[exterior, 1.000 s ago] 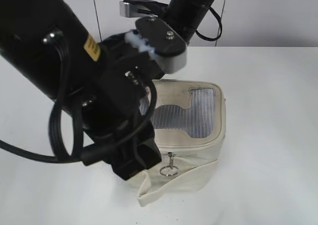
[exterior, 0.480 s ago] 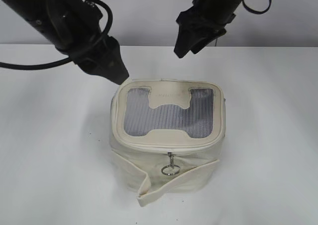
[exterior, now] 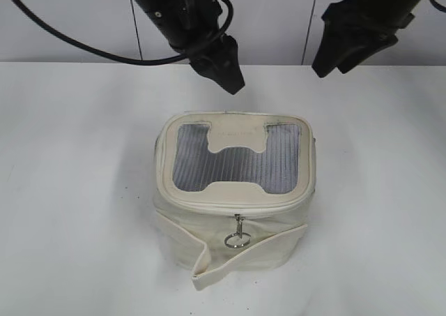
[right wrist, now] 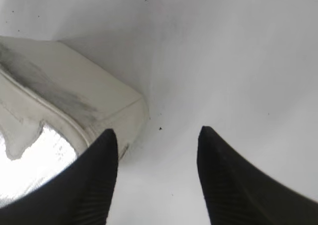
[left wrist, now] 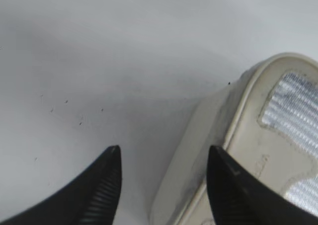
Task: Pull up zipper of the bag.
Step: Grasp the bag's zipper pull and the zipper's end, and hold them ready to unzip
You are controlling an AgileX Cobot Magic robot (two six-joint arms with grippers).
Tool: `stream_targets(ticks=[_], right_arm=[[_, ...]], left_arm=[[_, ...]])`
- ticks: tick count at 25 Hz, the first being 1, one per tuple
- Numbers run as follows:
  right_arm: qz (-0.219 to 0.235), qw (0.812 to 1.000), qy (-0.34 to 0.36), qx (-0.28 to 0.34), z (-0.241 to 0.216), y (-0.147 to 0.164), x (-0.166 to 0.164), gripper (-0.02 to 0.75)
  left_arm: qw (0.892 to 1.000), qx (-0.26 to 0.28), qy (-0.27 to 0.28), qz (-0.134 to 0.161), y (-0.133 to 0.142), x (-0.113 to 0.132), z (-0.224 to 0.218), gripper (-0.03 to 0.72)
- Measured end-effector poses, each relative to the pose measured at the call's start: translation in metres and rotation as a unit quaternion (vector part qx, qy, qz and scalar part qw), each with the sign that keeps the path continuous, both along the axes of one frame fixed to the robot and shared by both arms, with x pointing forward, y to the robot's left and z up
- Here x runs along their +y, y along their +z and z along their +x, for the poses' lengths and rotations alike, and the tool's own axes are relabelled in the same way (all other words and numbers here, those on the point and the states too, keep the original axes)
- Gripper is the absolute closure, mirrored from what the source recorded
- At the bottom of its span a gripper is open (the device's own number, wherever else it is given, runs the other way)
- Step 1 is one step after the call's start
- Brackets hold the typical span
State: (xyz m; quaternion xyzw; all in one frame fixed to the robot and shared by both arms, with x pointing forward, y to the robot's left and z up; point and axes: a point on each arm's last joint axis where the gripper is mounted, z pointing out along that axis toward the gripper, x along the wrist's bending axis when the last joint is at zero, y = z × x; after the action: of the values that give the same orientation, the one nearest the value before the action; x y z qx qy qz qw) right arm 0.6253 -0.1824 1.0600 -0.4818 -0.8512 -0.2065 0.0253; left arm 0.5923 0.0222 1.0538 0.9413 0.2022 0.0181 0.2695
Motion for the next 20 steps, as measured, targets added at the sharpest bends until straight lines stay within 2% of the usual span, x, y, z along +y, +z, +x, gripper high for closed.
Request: stream_targets(ticks=[2,5,8,12,20], right_arm=[[-0.003,1.000,-0.014,0.005,-0.009,0.003,-0.011,0.329],[-0.017,0.999,-0.040,0.014,-0.020,0.004,-0.025,0.330],[-0.030,0.997,-0.063,0.026,-0.030,0.003,-0.031,0.330],[-0.032,0.996,-0.074,0.041,-0.037,-0.001,-0.032,0.330],[-0.034,0.996,-0.076,0.045,-0.038,-0.004,-0.032,0.330]], left_arm=[[0.999,0.021,-0.025,-0.013,-0.006,-0.011,0.007,0.264],[0.996,0.049,-0.053,-0.052,-0.007,-0.025,0.011,0.253],[0.992,0.062,-0.071,-0.080,-0.009,-0.034,0.014,0.212],[0.991,0.078,-0.072,-0.078,-0.024,-0.037,0.017,0.181],[0.989,0.097,-0.081,-0.071,-0.041,-0.048,0.014,0.176]])
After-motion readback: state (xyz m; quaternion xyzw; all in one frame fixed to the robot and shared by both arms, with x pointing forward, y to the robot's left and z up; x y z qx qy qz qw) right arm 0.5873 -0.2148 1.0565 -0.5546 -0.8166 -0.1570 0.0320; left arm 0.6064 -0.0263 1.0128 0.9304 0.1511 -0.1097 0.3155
